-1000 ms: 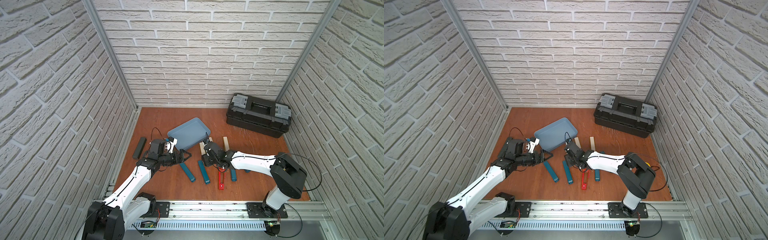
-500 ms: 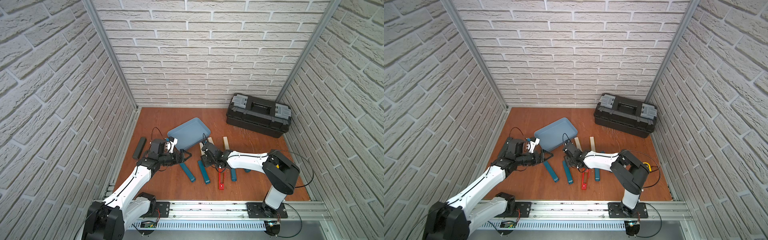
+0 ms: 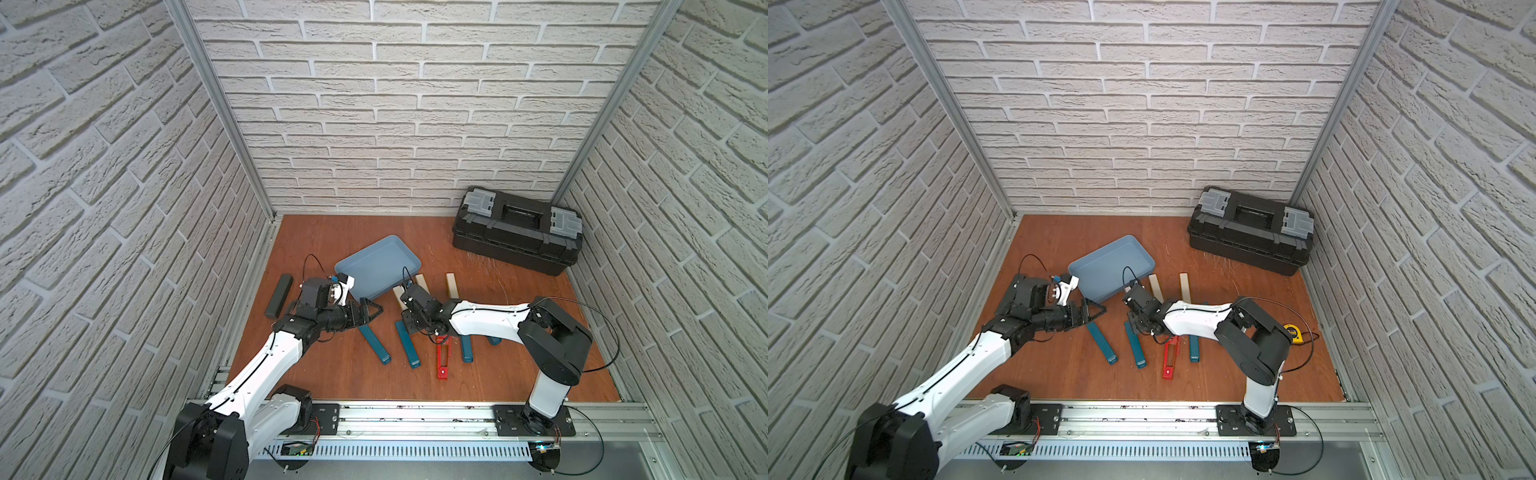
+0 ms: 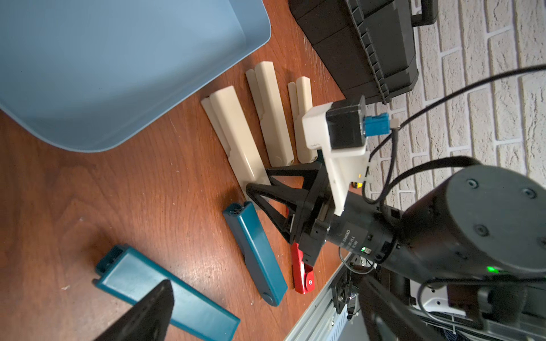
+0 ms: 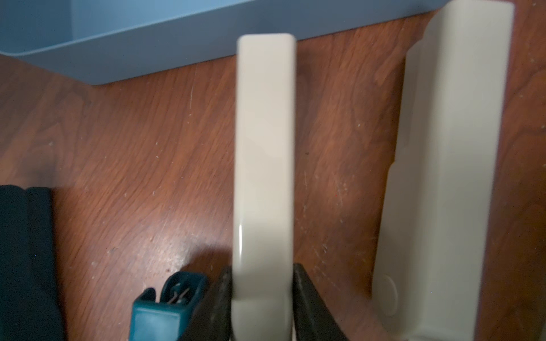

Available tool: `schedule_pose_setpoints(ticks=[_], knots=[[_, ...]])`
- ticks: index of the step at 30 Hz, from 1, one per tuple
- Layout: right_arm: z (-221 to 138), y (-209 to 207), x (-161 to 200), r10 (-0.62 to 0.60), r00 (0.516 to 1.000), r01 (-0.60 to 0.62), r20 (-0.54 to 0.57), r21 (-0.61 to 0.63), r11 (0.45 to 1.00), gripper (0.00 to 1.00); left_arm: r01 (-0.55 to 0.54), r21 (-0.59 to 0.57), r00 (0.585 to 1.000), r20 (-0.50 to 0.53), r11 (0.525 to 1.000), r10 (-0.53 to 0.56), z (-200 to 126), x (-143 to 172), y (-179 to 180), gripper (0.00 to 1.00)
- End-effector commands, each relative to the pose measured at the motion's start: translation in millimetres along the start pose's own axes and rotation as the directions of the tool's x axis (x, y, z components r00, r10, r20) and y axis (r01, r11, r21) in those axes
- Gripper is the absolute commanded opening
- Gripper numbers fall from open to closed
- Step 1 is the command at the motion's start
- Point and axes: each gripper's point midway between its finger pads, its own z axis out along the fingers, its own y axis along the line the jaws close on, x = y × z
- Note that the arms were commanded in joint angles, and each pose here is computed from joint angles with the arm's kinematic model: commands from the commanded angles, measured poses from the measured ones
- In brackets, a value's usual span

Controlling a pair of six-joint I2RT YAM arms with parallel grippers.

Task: Put the pruning pliers into the storage box
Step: Pick up the pruning pliers from the center of the board.

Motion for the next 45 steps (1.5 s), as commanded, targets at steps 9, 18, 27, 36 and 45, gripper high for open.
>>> schedule_pose_setpoints(ticks=[9, 18, 27, 36, 45], knots=[[-7.1, 2.4, -8.8, -0.030, 0.999, 0.030, 0.011, 0.011, 0.999, 0.06, -0.023, 0.008, 0.997, 0.068, 1.000, 0.022, -0.7, -15.0, -5.6, 0.98], [-27.4, -6.9, -12.7, -0.033, 0.998, 0.031, 0.051, 0.029, 0.999, 0.03, 0.003, -0.020, 0.997, 0.081, 1.000, -0.001, 0.5, -17.9, -0.6, 0.98], [-61.7, -6.0, -25.4, -0.042, 0.995, 0.043, 0.086, 0.000, 0.999, 0.03, 0.058, -0.122, 0.986, 0.162, 0.991, -0.038, -18.0, -28.4, 6.7, 0.98], [-80.4, 16.0, -56.1, -0.096, 0.988, 0.106, 0.123, -0.078, 0.991, 0.03, 0.105, -0.126, 0.984, 0.159, 0.986, -0.085, -20.3, -33.8, 5.2, 0.98], [-78.7, 45.1, -87.1, -0.127, 0.982, 0.149, 0.142, -0.158, 0.976, 0.03, 0.183, -0.128, 0.965, 0.213, 0.975, -0.154, -39.3, -51.5, 13.6, 0.98]])
